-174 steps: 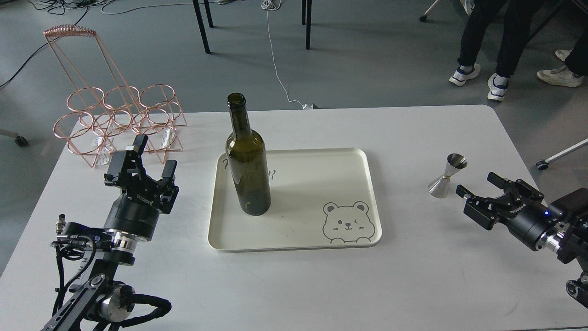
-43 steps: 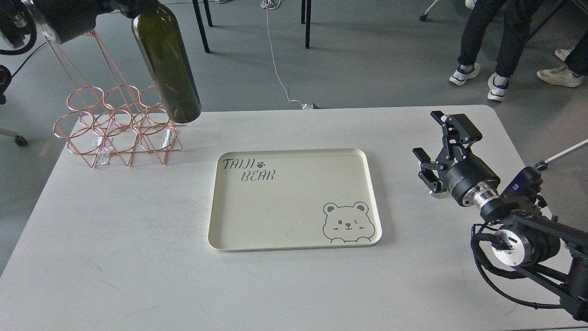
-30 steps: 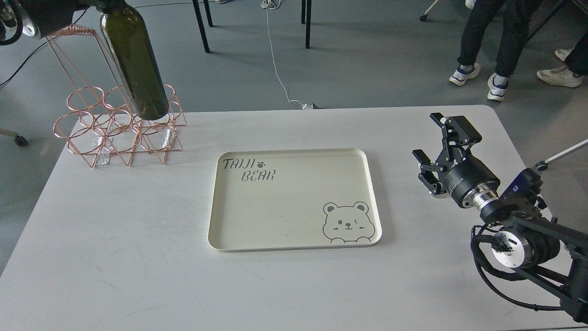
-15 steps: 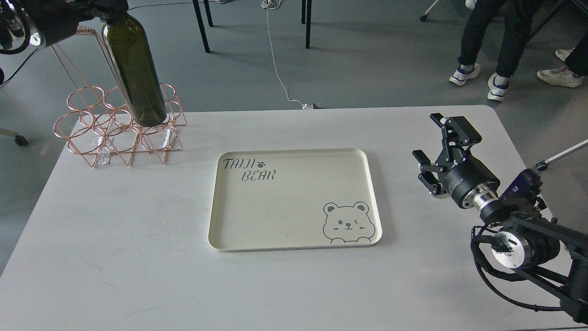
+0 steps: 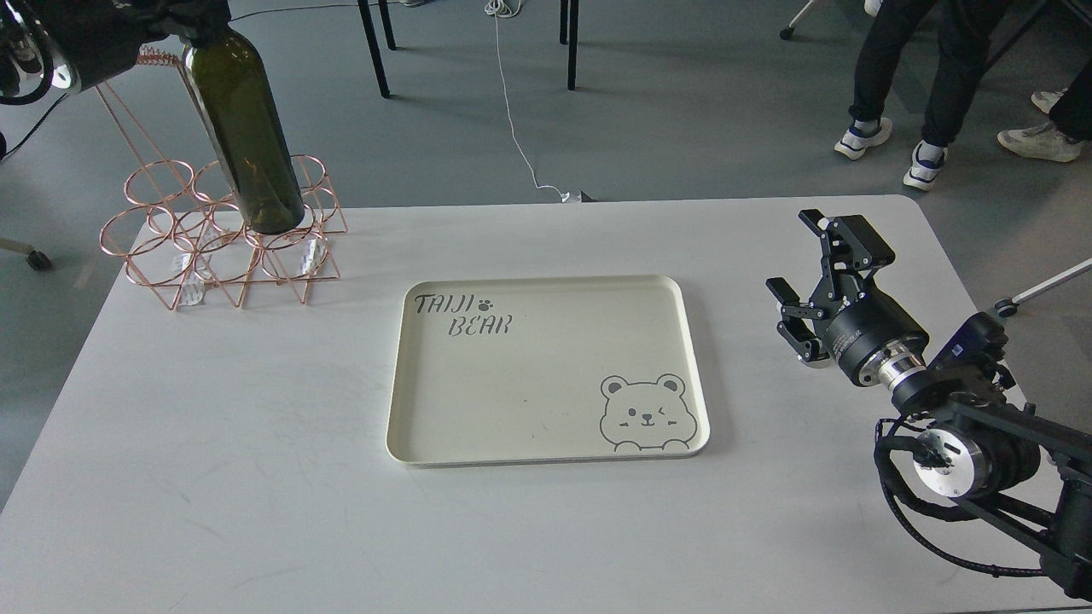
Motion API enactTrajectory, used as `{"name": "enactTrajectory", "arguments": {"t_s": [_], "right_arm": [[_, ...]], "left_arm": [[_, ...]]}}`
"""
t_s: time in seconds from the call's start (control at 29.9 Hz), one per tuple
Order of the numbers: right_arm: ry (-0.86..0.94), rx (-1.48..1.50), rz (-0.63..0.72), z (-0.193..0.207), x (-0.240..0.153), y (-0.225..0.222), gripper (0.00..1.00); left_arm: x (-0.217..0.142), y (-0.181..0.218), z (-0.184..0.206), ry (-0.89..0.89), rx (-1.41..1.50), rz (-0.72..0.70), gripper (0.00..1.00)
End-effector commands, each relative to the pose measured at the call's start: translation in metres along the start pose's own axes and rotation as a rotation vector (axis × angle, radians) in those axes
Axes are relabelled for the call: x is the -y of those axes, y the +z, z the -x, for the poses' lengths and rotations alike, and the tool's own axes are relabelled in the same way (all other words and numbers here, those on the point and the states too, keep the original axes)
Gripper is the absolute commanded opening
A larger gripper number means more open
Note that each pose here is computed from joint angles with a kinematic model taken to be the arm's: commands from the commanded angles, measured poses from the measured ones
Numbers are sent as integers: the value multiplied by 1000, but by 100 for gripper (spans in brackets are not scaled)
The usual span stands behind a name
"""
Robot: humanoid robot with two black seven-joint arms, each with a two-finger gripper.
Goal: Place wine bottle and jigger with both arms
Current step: 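Lower the bottle into a slot of the copper wine rack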
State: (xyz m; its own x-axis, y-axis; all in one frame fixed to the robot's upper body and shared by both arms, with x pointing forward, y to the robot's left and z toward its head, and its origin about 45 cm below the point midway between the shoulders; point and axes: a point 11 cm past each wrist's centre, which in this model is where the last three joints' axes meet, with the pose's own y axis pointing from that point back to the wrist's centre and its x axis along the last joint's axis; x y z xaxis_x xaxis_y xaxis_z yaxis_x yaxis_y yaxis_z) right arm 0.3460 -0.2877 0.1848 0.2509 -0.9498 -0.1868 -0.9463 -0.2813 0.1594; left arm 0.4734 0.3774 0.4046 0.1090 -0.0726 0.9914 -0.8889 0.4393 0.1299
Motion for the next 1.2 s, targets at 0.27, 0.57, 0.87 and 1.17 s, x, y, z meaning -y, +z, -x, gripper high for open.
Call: {"name": "enactTrajectory", "arguments": {"t_s": [0.27, 0.57, 0.87, 1.17], "right_arm": [[1, -1, 0, -1, 0, 0, 99], [1, -1, 0, -1, 0, 0, 99], [1, -1, 0, -1, 0, 0, 99], [1, -1, 0, -1, 0, 0, 99]], "left_arm": [[3, 4, 11, -14, -16, 11, 11], [3, 4, 14, -18, -20, 9, 11], [-2, -5, 31, -22, -32, -17, 13], [-8, -10, 49, -29, -36, -34, 13]]}}
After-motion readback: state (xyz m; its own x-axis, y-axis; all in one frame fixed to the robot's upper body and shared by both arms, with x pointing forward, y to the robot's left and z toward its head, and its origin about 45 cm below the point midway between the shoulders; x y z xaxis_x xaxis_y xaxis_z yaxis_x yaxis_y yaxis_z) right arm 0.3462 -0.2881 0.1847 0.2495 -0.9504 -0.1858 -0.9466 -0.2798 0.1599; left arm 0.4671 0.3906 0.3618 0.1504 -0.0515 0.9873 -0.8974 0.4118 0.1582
